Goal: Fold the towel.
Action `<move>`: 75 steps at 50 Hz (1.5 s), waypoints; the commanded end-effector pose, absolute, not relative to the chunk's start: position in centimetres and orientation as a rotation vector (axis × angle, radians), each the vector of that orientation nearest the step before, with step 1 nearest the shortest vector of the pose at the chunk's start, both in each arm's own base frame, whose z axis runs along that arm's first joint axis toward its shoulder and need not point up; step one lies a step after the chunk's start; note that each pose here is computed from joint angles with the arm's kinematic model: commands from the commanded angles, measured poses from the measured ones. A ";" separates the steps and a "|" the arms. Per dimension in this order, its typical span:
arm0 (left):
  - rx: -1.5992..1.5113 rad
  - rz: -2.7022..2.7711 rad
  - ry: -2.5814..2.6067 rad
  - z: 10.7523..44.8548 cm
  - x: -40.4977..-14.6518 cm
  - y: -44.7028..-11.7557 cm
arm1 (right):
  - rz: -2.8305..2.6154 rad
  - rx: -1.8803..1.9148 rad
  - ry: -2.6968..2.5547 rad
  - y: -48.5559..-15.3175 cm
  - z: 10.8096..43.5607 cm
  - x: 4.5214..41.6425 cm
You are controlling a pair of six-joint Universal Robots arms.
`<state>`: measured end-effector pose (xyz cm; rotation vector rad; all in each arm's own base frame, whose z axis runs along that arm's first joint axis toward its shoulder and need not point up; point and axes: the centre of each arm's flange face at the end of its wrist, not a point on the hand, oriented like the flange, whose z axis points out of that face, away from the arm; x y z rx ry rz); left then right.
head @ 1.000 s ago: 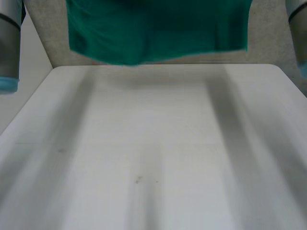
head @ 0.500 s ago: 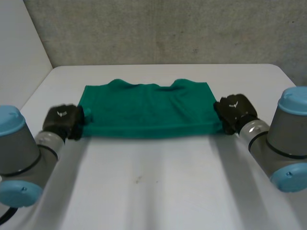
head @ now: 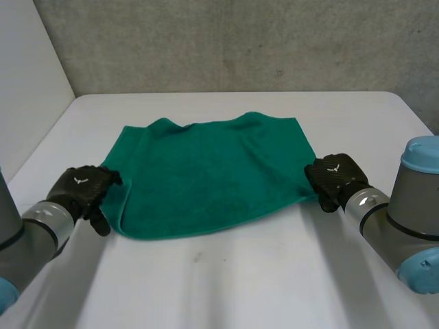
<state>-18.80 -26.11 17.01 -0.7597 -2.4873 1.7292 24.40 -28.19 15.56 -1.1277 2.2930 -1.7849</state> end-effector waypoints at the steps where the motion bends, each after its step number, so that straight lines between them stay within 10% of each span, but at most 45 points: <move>1: -0.733 1.668 -2.453 16.3 -16.9 -27.8 | -1.784 -1.129 2.286 -28.3 15.4 24.5; 32: -1.722 1.766 -1.973 15.2 -17.5 -29.9 | -1.768 -1.132 2.296 -28.2 15.0 24.4; 75: -1.830 1.721 -2.079 13.3 -17.1 -31.2 | -1.774 -1.124 2.311 -28.3 15.1 24.3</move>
